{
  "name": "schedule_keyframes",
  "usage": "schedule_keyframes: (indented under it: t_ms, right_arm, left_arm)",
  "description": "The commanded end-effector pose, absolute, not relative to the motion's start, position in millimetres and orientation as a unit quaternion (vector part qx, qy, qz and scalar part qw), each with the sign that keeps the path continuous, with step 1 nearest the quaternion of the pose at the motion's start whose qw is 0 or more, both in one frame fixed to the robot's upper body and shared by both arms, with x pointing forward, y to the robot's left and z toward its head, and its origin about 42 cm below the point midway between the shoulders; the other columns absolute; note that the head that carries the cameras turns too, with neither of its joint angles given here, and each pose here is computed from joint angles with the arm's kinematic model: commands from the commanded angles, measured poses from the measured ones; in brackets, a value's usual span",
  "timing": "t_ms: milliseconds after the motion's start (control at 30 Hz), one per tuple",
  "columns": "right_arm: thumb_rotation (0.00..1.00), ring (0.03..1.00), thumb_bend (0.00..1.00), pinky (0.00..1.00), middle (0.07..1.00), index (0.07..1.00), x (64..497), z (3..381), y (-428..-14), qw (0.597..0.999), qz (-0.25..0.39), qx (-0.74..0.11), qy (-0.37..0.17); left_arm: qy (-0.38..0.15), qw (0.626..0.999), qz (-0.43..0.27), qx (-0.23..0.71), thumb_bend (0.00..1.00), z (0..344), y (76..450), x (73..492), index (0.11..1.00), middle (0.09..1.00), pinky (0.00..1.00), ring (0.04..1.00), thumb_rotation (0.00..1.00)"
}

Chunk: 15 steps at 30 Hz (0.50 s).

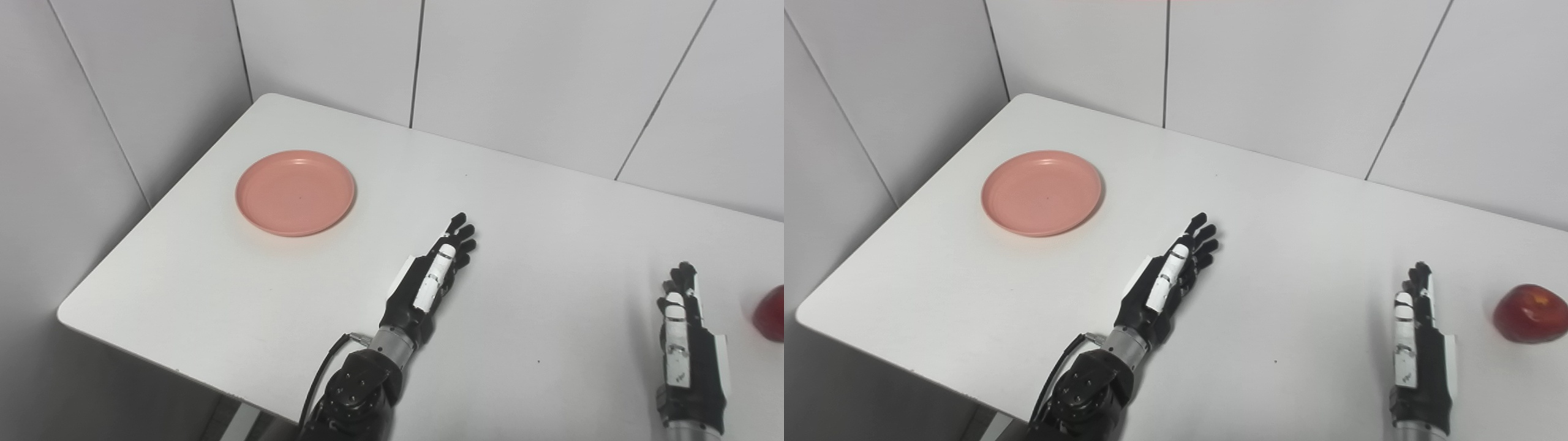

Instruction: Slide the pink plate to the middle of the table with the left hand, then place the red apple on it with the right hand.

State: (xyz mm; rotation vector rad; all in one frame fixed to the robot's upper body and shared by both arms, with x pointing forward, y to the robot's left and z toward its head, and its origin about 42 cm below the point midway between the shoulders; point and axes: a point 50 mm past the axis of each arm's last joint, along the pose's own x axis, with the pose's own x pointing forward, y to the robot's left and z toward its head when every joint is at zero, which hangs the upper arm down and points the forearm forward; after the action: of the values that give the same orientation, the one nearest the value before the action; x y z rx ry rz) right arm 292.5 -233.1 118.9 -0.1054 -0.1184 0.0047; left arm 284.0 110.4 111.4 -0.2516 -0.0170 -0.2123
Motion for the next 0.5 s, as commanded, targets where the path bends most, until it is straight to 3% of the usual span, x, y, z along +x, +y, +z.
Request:
schedule_keyframes:
  t_ms: [0,467]
  right_arm:
    - [1.00,1.000,0.03,1.00,1.000,1.000,288.0,117.3,-237.9,0.995,0.006,-0.061,-0.072]
    - [1.00,1.000,0.00,1.00,1.000,1.000,284.8,125.8,-229.6,0.996,0.008,-0.049,-0.071]
  left_arm:
    - [0.000,0.986,-0.105,-0.130,0.39,106.5,101.2,283.1,0.976,0.979,0.98,0.964,1.00]
    - [-0.005,0.986,-0.105,-0.127,0.38,104.6,103.0,284.4,0.980,0.983,0.98,0.968,1.00]
